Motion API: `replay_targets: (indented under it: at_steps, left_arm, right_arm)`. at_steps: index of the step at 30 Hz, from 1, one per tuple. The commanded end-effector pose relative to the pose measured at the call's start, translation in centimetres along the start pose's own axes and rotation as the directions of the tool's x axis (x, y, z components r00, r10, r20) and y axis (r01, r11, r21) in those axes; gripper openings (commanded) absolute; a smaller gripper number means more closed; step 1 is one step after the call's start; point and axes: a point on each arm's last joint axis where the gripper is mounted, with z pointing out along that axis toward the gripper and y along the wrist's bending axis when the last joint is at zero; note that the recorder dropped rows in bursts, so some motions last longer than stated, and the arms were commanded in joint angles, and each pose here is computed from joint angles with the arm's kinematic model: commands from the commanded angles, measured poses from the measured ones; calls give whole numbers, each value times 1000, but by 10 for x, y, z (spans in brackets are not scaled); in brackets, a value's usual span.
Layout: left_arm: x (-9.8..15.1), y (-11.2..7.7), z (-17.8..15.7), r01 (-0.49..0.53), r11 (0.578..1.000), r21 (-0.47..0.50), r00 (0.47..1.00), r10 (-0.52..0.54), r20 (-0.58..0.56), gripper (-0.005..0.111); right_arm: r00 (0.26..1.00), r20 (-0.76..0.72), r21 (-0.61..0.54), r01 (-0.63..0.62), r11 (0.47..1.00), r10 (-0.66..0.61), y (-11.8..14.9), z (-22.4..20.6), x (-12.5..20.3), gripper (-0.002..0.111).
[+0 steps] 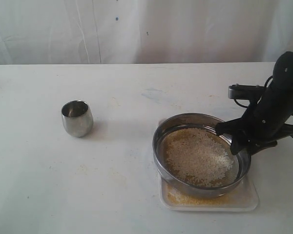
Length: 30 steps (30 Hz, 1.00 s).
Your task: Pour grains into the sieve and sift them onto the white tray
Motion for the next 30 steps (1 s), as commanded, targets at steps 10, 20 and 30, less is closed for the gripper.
replay_targets:
  at_steps: [10, 20, 30]
  left_arm:
    - [0, 0, 0, -3, 1000, 0, 1000, 3, 9, 0]
    - [0, 0, 0, -3, 1000, 0, 1000, 3, 9, 0]
    - [0, 0, 0, -3, 1000, 0, 1000, 3, 9, 0]
  right_arm:
    - [997, 74, -18, -19, 1000, 20, 2, -39, -11, 42]
    - [950, 307, 39, 49, 998, -58, 12, -168, 30, 28]
    - [478, 878, 42, -25, 999, -25, 8, -238, 172, 0]
